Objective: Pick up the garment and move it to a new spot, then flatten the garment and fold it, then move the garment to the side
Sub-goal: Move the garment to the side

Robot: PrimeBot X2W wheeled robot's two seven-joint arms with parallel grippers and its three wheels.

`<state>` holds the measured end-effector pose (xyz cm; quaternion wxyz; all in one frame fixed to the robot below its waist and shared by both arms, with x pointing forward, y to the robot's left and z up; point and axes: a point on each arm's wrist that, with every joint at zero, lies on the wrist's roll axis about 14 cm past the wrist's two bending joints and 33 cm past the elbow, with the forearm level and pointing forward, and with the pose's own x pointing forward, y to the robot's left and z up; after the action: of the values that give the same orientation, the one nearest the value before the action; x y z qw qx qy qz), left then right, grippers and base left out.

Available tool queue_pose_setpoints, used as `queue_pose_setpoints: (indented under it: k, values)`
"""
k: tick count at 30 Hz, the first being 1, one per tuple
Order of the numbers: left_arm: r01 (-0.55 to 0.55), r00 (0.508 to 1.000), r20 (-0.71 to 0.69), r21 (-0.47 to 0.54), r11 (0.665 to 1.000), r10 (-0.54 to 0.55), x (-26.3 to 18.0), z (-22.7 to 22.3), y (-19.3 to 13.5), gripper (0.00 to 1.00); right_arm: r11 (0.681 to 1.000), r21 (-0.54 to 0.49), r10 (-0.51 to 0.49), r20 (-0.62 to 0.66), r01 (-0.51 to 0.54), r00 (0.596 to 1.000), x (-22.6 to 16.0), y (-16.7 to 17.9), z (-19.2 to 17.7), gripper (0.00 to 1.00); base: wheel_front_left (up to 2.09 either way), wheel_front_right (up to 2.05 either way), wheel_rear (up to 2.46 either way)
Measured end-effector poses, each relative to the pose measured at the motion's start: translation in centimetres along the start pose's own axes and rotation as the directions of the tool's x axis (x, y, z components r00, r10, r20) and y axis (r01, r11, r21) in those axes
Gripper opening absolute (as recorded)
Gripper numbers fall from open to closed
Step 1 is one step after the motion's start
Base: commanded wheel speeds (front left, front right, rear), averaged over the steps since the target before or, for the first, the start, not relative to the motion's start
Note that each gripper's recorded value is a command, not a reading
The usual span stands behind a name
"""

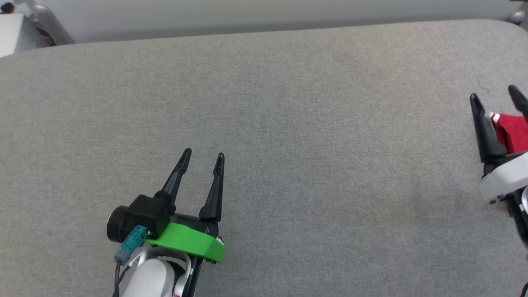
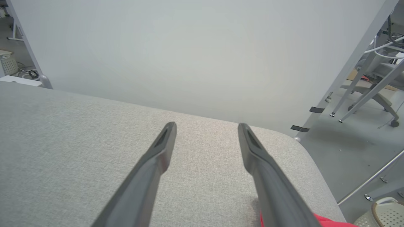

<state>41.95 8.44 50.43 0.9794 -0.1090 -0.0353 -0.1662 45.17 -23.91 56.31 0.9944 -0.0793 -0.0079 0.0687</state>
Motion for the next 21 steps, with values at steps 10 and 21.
queue_pose_setpoints:
  k: [10, 21]
  values:
    - [-0.145, 0.989, 0.029, 0.017, 0.989, 0.145, -5.2, 1.9, 3.0, 1.00, 0.980, 0.185, 0.054, 0.124, -0.076, 0.991, -2.5, 6.6, -0.1, 1.00, 0.00, 0.00, 0.00]
    - [-0.230, 0.972, 0.050, 0.023, 0.973, 0.228, -8.3, 2.7, 4.8, 1.00, 0.953, 0.287, 0.055, 0.144, -0.095, 0.988, -4.7, 10.8, -1.6, 1.00, 0.00, 0.00, 0.00]
